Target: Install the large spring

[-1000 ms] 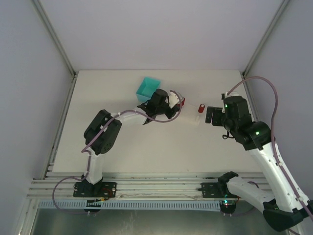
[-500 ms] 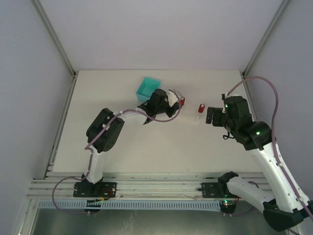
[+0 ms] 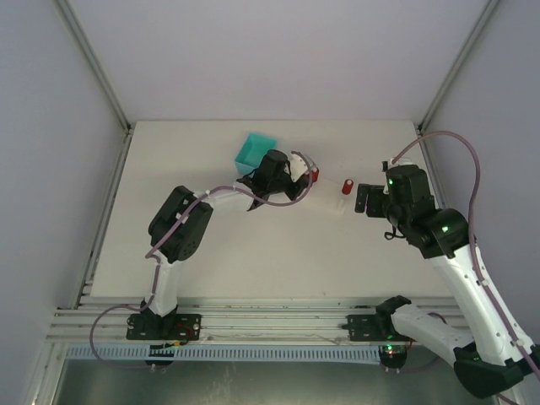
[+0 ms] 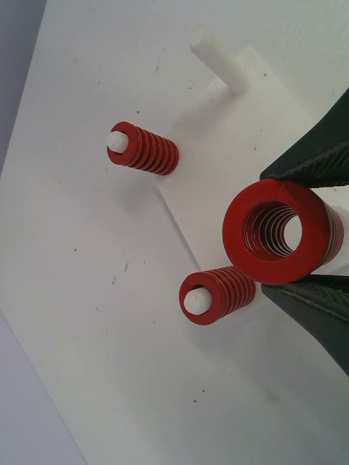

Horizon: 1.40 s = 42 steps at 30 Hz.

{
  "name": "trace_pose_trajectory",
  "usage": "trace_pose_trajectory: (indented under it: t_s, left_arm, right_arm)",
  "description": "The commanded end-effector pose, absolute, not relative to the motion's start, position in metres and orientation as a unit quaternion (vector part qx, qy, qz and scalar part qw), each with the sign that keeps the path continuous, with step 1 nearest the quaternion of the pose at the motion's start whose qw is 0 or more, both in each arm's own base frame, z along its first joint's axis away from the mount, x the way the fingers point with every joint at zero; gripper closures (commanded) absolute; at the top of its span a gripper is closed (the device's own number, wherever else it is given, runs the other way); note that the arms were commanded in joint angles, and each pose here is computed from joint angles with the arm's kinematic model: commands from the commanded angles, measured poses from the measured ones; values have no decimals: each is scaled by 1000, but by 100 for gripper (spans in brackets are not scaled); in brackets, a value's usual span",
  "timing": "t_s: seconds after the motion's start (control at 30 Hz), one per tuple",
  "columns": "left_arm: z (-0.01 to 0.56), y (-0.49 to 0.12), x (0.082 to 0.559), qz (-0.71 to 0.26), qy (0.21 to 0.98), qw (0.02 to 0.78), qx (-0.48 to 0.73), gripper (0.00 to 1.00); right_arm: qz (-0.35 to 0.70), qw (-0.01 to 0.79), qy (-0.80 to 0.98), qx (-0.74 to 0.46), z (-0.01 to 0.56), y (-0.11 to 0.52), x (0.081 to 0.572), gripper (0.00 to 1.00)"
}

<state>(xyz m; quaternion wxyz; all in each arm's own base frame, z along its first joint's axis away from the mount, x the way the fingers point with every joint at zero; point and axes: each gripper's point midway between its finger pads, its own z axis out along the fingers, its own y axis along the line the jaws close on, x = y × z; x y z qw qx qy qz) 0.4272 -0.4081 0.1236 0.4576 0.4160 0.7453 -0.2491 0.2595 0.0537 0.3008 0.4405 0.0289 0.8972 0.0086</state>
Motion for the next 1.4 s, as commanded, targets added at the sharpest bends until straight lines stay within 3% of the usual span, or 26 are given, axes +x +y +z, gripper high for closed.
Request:
trace_pose_trajectory:
  t_s: [0.0, 1.37]
  left_arm:
    - [159, -410, 432, -249, 728, 483, 418, 100]
    - [125, -407, 418, -232, 742, 462, 426, 100]
  right_arm:
    - [3, 439, 898, 29, 299, 51, 258, 1]
    - [0, 445, 895, 33, 307, 47, 254, 1]
